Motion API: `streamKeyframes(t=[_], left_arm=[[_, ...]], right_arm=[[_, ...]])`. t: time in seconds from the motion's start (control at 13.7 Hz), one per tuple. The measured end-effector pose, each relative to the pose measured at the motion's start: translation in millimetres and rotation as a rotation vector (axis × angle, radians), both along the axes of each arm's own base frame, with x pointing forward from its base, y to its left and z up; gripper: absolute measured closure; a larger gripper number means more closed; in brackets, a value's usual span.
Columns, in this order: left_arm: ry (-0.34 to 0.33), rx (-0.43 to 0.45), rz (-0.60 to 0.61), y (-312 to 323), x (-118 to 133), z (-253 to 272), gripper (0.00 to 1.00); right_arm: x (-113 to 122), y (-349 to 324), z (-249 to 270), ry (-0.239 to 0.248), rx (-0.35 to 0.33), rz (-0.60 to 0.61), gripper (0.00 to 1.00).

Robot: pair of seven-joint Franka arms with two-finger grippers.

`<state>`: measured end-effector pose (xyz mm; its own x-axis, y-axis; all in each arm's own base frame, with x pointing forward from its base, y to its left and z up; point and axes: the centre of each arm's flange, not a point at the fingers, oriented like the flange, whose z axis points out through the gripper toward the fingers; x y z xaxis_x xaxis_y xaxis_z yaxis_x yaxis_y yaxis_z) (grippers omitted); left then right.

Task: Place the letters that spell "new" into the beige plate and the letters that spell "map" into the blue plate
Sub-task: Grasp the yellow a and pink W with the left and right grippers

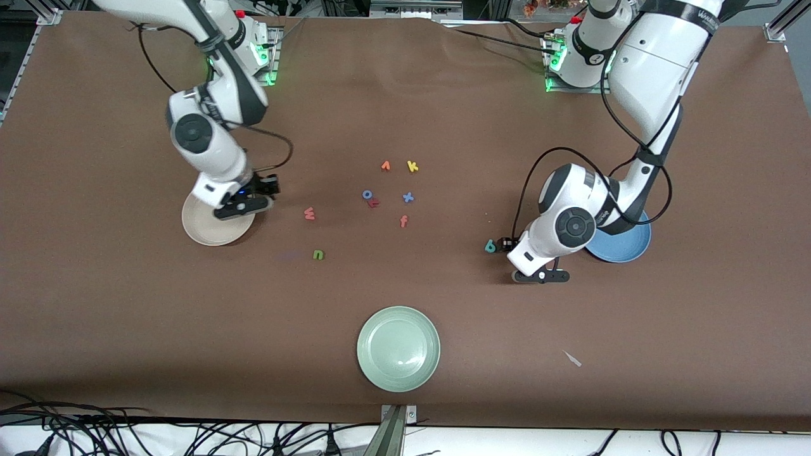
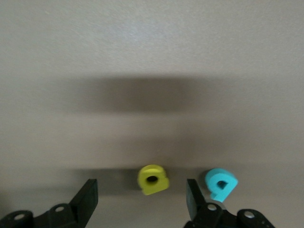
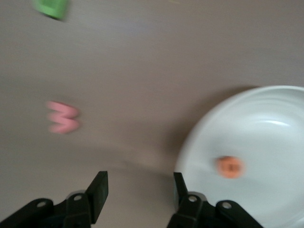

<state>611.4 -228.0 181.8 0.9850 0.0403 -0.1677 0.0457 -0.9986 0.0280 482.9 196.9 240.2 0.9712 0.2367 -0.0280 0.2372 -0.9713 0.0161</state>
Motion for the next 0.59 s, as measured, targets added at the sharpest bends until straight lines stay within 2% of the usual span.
streamKeyframes(t=[0.07,0.22,0.51,0.59], left_arm=[[0.001,0.001,0.005,-5,-2,-3,0.22],[0.003,0.002,0.013,-9,-4,-8,0.24],[0.002,0.005,0.020,-5,-2,-14,0.29],[0.000,0.005,0.022,-4,-1,-14,0.35]], right_arm=[[-6,27,2,-0.007,0.006,-0.015,0.37],[-7,56,-4,-0.009,0.021,-0.025,0.37],[-3,75,-41,-0.011,0.074,-0.042,0.37],[-3,75,-46,-0.006,0.076,-0.043,0.37]])
